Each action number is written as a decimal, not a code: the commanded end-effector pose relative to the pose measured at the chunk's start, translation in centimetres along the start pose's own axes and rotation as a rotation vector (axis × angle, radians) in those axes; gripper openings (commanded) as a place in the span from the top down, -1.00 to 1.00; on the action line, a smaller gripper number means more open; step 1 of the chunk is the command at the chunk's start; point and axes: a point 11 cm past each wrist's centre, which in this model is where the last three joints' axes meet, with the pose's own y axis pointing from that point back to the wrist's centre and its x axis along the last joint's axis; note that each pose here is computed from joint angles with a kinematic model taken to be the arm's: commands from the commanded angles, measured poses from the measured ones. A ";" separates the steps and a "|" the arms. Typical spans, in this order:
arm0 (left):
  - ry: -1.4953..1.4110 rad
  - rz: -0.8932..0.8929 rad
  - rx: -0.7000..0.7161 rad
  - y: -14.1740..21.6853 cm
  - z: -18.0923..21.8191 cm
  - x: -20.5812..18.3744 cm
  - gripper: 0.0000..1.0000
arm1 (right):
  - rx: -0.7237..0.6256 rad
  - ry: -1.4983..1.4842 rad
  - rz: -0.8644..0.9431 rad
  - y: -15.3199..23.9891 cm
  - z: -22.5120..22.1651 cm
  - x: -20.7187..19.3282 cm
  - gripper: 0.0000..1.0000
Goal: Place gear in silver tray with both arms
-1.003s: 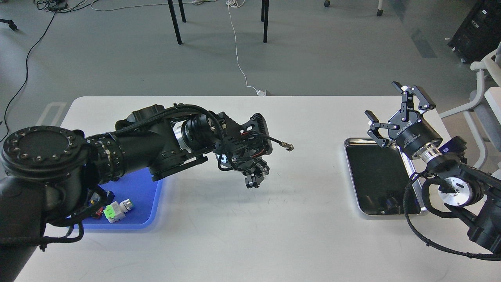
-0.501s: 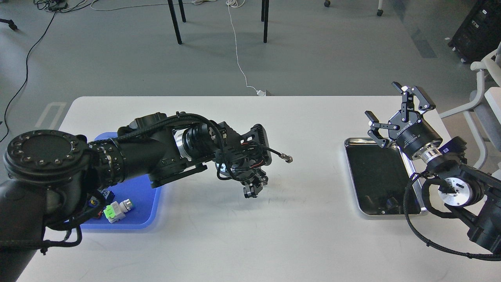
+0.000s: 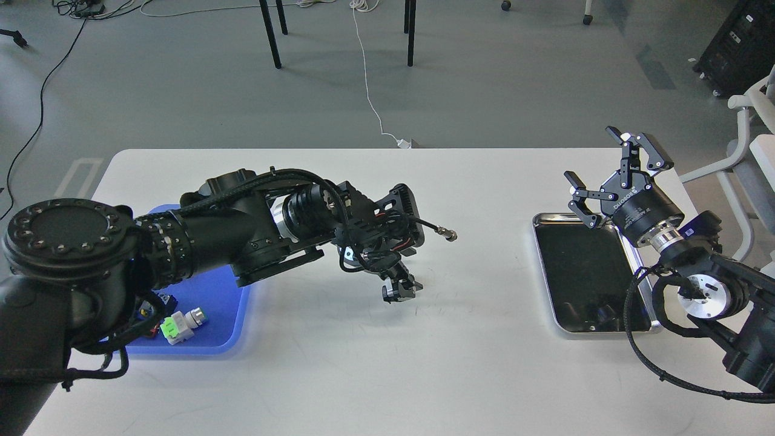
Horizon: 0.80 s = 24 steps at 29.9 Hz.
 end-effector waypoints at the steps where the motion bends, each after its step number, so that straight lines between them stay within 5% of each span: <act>1: 0.202 0.199 -0.081 0.9 0.4 3.3 -0.71 | -0.007 0.007 -0.005 0.1 0.1 0.0 -0.98; 4: 0.420 0.354 -0.128 3.0 -1.0 3.6 -0.73 | -0.010 0.011 -0.009 0.1 0.1 -0.1 -0.98; 12: 1.163 0.684 -0.226 8.7 -4.6 -6.3 -0.82 | -0.014 0.018 -0.024 -0.1 0.1 -0.5 -0.98; 24: 1.723 1.289 -0.172 14.9 -6.7 -18.9 -0.96 | -0.083 0.174 -0.154 -1.1 0.4 -2.9 -0.98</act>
